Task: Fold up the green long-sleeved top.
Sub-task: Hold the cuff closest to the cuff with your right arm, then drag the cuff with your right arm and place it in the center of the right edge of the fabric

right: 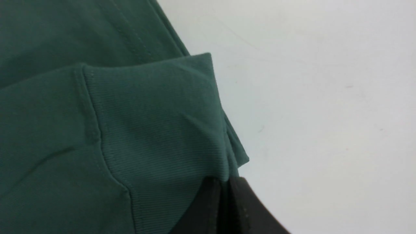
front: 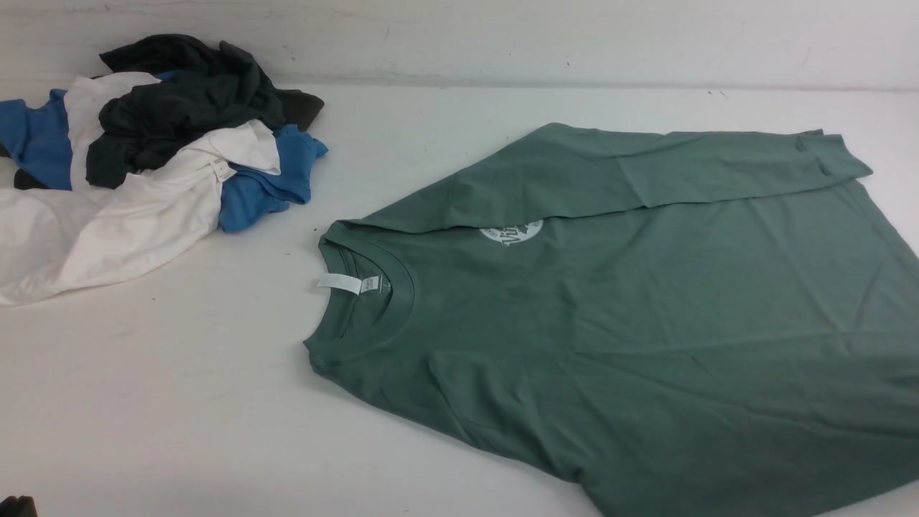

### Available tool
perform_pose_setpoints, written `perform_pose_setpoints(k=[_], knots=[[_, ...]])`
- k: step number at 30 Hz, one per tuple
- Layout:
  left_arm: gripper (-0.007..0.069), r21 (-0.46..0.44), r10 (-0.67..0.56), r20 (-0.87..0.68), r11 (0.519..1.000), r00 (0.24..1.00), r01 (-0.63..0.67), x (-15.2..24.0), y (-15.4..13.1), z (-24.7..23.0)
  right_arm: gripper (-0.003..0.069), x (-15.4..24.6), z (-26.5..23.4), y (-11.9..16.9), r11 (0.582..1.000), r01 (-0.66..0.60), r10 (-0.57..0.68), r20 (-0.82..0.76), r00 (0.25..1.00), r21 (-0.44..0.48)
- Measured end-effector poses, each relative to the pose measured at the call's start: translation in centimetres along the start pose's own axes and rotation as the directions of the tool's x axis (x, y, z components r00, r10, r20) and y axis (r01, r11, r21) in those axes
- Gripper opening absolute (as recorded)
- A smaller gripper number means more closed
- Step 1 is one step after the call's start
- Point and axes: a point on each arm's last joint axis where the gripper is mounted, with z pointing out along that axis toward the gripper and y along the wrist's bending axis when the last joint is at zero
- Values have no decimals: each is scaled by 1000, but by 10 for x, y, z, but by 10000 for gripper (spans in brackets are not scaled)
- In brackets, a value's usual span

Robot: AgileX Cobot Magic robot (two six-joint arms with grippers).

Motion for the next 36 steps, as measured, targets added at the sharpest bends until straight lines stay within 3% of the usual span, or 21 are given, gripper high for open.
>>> perform_pose_setpoints(k=[6, 10, 14, 18, 24, 28, 29, 30, 31, 36], knots=[[-4, 0, 0, 0, 1000, 1000, 0, 0, 0, 0, 8, -10, -65, 19, 998, 65, -63, 245, 968, -4], [-4, 0, 0, 0, 1000, 1000, 0, 0, 0, 0, 8, -27, -111, 47, 986, 168, -150, 437, 887, -1], [-4, 0, 0, 0, 1000, 1000, 0, 0, 0, 0, 8, -42, -159, 83, 964, 267, -202, 664, 720, 4], [-4, 0, 0, 0, 1000, 1000, 0, 0, 0, 0, 8, -57, -160, 98, 955, 295, -206, 737, 643, 9], [-4, 0, 0, 0, 1000, 1000, 0, 0, 0, 0, 13, -85, -94, 115, 953, 302, -241, 641, 729, 15], [-4, 0, 0, 0, 1000, 1000, 0, 0, 0, 0, 62, -104, -25, 131, 959, 284, -240, 557, 795, 8], [-4, 0, 0, 0, 1000, 1000, 0, 0, 0, 0, 116, -110, -3, 136, 962, 273, -237, 533, 812, 12], [-4, 0, 0, 0, 1000, 1000, 0, 0, 0, 0, 116, -110, 0, 136, 963, 270, -233, 530, 815, 9], [-4, 0, 0, 0, 1000, 1000, 0, 0, 0, 0, 192, -116, 16, 139, 970, 243, -215, 511, 832, 12], [-4, 0, 0, 0, 1000, 1000, 0, 0, 0, 0, 351, -129, 13, 139, 992, 127, -93, 547, 832, -25]])
